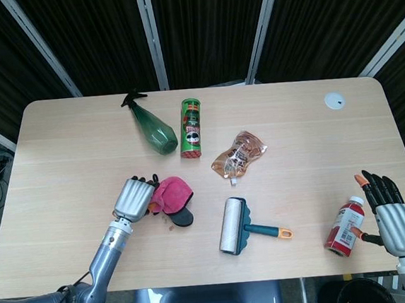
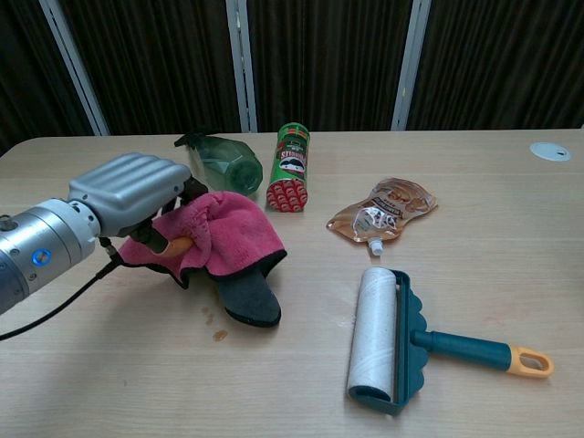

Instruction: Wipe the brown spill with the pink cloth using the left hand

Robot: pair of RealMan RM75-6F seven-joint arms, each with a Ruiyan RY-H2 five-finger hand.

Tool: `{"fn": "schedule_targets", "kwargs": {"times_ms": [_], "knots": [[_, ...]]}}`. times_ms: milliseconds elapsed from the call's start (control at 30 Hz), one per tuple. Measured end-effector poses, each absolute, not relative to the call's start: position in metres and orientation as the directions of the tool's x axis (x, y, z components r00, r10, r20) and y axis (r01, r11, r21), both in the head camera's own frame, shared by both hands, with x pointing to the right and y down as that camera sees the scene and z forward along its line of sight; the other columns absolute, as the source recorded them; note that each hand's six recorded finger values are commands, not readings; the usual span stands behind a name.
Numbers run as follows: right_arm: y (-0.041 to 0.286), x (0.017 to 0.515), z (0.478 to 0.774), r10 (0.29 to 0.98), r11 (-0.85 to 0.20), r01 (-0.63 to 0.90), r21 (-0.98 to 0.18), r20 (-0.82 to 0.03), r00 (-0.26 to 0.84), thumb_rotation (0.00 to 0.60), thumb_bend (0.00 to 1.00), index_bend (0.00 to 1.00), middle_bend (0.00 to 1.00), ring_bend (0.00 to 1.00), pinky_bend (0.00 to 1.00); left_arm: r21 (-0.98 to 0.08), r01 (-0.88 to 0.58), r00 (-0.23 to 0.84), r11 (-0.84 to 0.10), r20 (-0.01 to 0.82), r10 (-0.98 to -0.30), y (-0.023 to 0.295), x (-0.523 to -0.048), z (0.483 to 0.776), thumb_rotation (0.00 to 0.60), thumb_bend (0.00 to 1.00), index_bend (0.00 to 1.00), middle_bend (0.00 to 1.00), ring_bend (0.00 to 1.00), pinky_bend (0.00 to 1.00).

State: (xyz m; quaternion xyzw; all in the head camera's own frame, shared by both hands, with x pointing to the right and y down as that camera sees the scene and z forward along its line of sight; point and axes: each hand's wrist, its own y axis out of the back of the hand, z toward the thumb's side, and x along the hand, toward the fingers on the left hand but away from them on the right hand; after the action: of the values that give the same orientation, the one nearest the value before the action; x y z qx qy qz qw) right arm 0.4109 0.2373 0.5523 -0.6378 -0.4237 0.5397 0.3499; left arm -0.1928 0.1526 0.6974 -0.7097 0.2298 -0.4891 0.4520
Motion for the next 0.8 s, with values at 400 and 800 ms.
{"fn": "schedule_targets", "kwargs": {"times_ms": [400,800], "knots": [[0.236,0.412,0.551,0.921,-0.389,0.164,-0.906,-0.386,0.056,0.6,0.04,0.0,0.0,0.0,0.02,-0.805,0.147,0.506,-0.574,0.56,-0.656,0.203,-0.167,0.704,0.6,0.61,0.75,0.58,0.5,0.5],[0.236,0.411,0.551,0.921,-0.39,0.162,-0.907,-0.386,0.056,0.6,0.04,0.0,0.0,0.0,0.02,-0.772,0.258,0.447,-0.581,0.629,-0.636,0.208,-0.2,0.723,0.6,0.61,0.75,0.58,0.5,0.5]]}}
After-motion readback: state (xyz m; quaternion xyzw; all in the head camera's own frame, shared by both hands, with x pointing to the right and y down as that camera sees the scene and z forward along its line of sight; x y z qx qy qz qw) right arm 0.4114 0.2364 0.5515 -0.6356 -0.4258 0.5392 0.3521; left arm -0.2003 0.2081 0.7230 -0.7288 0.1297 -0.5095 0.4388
